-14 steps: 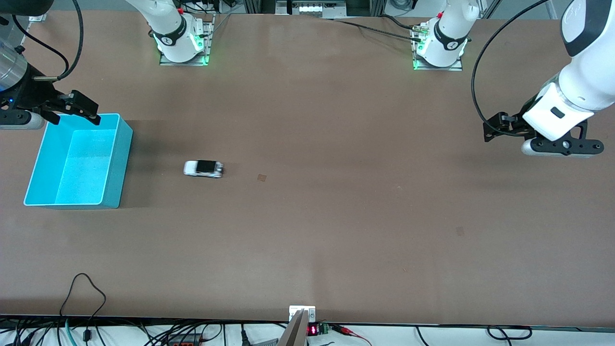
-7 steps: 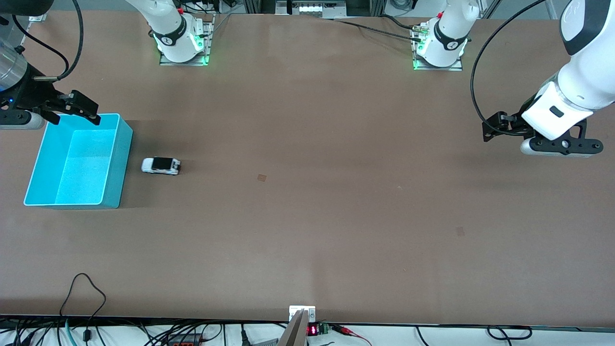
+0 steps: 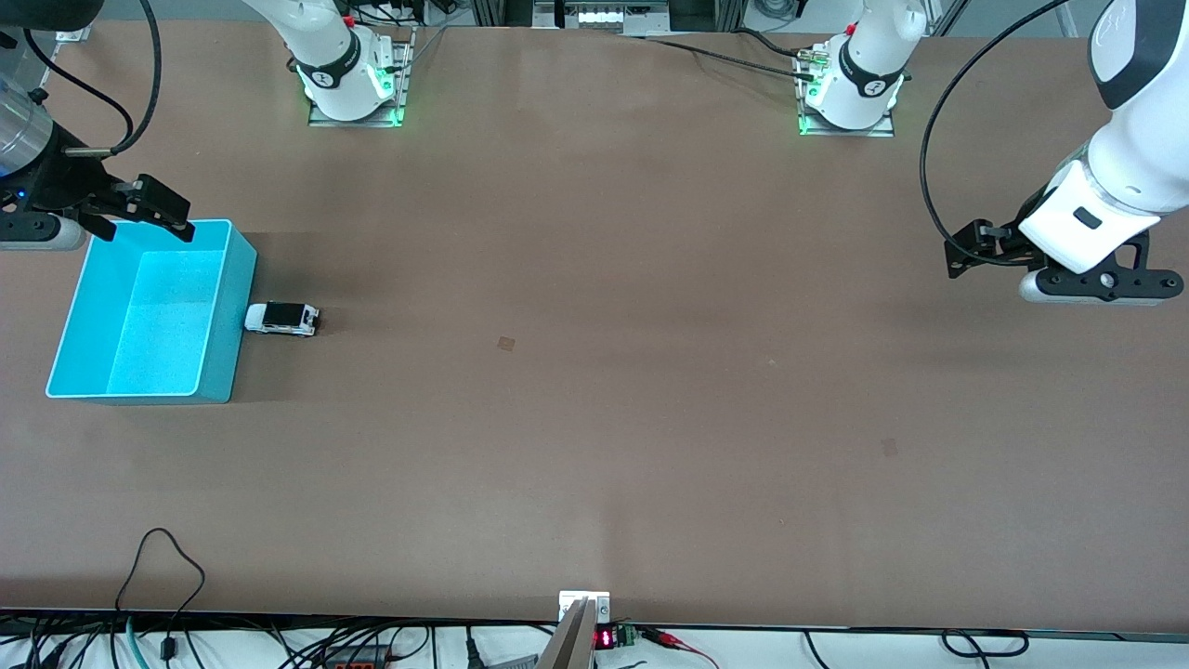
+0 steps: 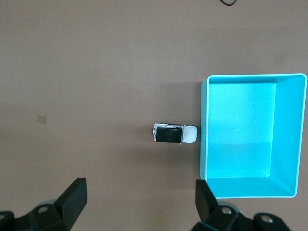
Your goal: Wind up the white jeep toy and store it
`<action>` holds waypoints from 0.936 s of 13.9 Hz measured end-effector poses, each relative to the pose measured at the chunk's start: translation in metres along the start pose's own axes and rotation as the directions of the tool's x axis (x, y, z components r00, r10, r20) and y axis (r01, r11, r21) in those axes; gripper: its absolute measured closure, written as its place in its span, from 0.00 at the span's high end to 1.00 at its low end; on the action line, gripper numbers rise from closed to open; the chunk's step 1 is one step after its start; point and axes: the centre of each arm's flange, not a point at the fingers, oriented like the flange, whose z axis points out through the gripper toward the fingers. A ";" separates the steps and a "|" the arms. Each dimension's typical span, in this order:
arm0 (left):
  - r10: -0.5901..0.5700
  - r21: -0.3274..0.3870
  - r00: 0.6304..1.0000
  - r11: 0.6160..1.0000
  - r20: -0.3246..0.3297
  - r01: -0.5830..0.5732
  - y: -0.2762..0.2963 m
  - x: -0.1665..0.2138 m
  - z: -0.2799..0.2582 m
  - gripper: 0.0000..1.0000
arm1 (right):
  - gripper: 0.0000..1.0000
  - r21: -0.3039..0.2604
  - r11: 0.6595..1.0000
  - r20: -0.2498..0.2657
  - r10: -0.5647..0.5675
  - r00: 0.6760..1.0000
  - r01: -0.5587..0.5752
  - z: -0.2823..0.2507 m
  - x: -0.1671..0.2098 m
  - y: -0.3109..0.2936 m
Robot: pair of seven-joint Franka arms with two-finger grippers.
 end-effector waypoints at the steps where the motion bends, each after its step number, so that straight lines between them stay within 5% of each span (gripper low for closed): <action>1: 0.000 0.001 1.000 1.000 -0.004 0.000 0.000 0.001 -0.001 1.00 | 1.00 0.000 1.000 0.001 0.001 1.000 -0.001 0.001 0.000 0.000; 4: 0.002 0.000 1.000 1.000 -0.009 -0.002 0.001 0.006 -0.002 1.00 | 1.00 -0.002 1.000 0.025 -0.028 0.999 0.028 0.014 0.006 0.003; 7: 0.020 -0.001 1.000 1.000 -0.013 -0.020 0.011 0.006 -0.005 1.00 | 1.00 0.013 0.982 0.107 -0.188 0.976 0.188 0.050 0.015 0.014; 10: 0.037 -0.002 0.999 0.999 -0.017 -0.037 0.022 0.005 -0.010 1.00 | 1.00 0.088 0.904 0.192 -0.428 0.883 0.419 0.089 0.020 0.044; 13: 0.033 -0.003 0.999 0.999 -0.018 -0.033 0.019 0.006 -0.011 1.00 | 1.00 0.171 0.748 0.195 -0.663 0.722 0.641 0.117 0.026 0.051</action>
